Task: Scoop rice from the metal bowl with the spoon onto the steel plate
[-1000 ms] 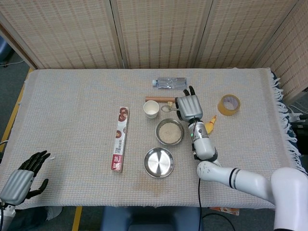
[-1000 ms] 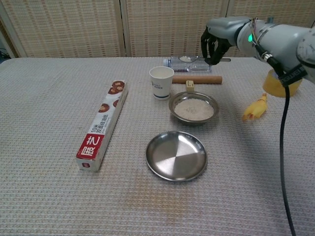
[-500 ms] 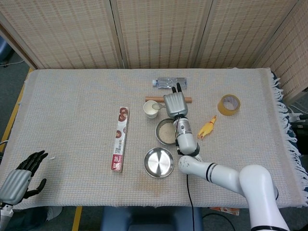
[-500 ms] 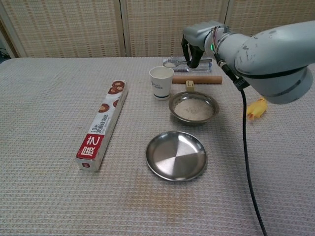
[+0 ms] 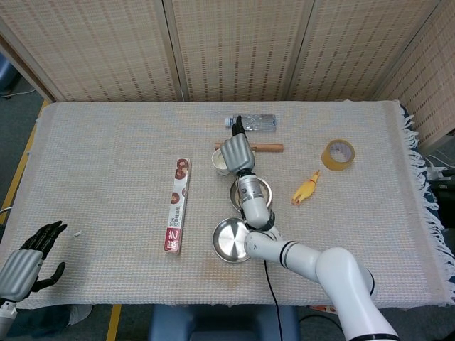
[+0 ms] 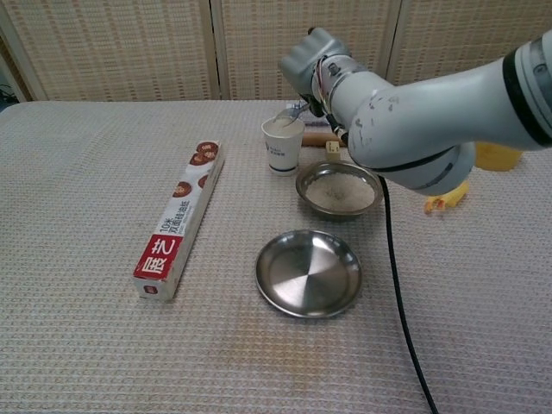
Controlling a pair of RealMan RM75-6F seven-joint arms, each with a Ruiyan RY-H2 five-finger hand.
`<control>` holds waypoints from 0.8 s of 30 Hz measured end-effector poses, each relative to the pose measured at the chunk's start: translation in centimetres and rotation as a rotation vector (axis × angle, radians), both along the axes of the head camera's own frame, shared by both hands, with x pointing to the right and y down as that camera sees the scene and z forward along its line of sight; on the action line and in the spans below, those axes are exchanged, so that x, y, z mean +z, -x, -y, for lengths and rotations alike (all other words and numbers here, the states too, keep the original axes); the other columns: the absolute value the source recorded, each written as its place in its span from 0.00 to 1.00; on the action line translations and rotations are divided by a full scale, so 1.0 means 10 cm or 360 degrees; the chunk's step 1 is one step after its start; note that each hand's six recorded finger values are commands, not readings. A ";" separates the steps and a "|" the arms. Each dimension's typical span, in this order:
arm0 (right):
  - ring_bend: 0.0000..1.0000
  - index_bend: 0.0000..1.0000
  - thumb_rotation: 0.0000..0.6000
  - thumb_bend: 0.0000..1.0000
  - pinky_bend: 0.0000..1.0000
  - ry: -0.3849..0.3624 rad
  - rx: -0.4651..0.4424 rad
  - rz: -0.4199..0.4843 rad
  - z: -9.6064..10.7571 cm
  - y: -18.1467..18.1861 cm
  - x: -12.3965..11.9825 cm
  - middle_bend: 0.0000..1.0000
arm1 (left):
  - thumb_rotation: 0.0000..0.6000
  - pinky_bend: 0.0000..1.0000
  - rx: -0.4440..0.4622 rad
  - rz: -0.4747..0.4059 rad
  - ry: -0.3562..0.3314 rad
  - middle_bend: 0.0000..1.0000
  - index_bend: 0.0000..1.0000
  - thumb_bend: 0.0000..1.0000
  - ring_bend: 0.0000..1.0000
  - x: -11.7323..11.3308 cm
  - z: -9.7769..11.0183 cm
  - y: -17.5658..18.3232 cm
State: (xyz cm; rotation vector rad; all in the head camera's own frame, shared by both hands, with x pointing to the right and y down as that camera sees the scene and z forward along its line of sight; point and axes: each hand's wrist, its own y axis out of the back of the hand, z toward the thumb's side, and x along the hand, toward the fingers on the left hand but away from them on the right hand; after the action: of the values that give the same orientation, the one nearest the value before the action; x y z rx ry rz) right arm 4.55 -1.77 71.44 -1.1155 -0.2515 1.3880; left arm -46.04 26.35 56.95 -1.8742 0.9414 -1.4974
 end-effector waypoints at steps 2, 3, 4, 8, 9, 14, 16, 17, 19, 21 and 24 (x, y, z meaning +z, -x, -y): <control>0.12 0.90 1.00 0.41 0.00 -0.0064 -0.0093 -0.0107 -0.02 0.06 -0.01 0.56 | 1.00 0.18 0.0002 -0.0003 -0.0001 0.00 0.00 0.44 0.00 0.00 0.00 0.00; 0.12 0.90 1.00 0.41 0.00 -0.0093 -0.0134 -0.0151 -0.03 0.09 -0.01 0.56 | 1.00 0.18 0.0004 -0.0005 -0.0002 0.00 0.00 0.44 0.00 -0.01 0.00 -0.01; 0.12 0.90 1.00 0.41 0.00 -0.0122 -0.0174 -0.0194 -0.04 0.12 -0.01 0.56 | 1.00 0.18 0.0005 -0.0008 -0.0004 0.00 0.00 0.44 0.00 -0.01 -0.01 -0.01; 0.12 0.90 1.00 0.41 0.00 -0.0271 -0.0369 -0.0396 -0.07 0.24 -0.02 0.56 | 1.00 0.18 0.0003 -0.0010 -0.0009 0.00 0.00 0.44 0.00 -0.02 -0.01 -0.01; 0.12 0.90 1.00 0.42 0.00 -0.0301 -0.0409 -0.0437 -0.08 0.27 -0.02 0.56 | 1.00 0.18 0.0002 -0.0009 -0.0010 0.00 0.00 0.44 0.00 -0.02 -0.01 0.00; 0.12 0.90 1.00 0.42 0.00 -0.0443 -0.0616 -0.0673 -0.13 0.35 -0.01 0.56 | 1.00 0.18 -0.0005 -0.0011 -0.0004 0.00 0.00 0.44 0.00 -0.02 0.00 0.01; 0.12 0.90 1.00 0.42 0.00 -0.0485 -0.0691 -0.0761 -0.16 0.37 0.01 0.56 | 1.00 0.18 -0.0005 -0.0013 -0.0004 0.00 0.00 0.44 0.00 -0.02 0.00 0.01; 0.12 0.90 1.00 0.42 0.00 -0.0508 -0.0733 -0.0812 -0.18 0.37 0.02 0.56 | 1.00 0.18 -0.0005 -0.0014 -0.0004 0.00 0.00 0.44 0.00 -0.02 0.00 0.01; 0.12 0.90 1.00 0.42 0.00 -0.0534 -0.0782 -0.0874 -0.20 0.37 0.04 0.56 | 1.00 0.18 -0.0004 -0.0014 -0.0003 0.00 0.00 0.44 0.00 -0.02 0.00 0.01; 0.12 0.90 1.00 0.42 0.00 -0.0548 -0.0815 -0.0908 -0.23 0.35 0.05 0.56 | 1.00 0.18 -0.0005 -0.0014 -0.0002 0.00 0.00 0.44 0.00 -0.02 0.00 0.02; 0.12 0.89 1.00 0.42 0.00 -0.0541 -0.0803 -0.0881 -0.25 0.34 0.04 0.56 | 1.00 0.18 -0.0007 -0.0015 -0.0003 0.00 0.00 0.44 0.00 -0.02 0.00 0.02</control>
State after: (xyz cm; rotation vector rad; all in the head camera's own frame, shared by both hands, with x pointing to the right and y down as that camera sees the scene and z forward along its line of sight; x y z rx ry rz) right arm 1.14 0.69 71.80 -0.4386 0.1829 1.0909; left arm -46.20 26.35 56.77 -1.8806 0.9510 -1.4912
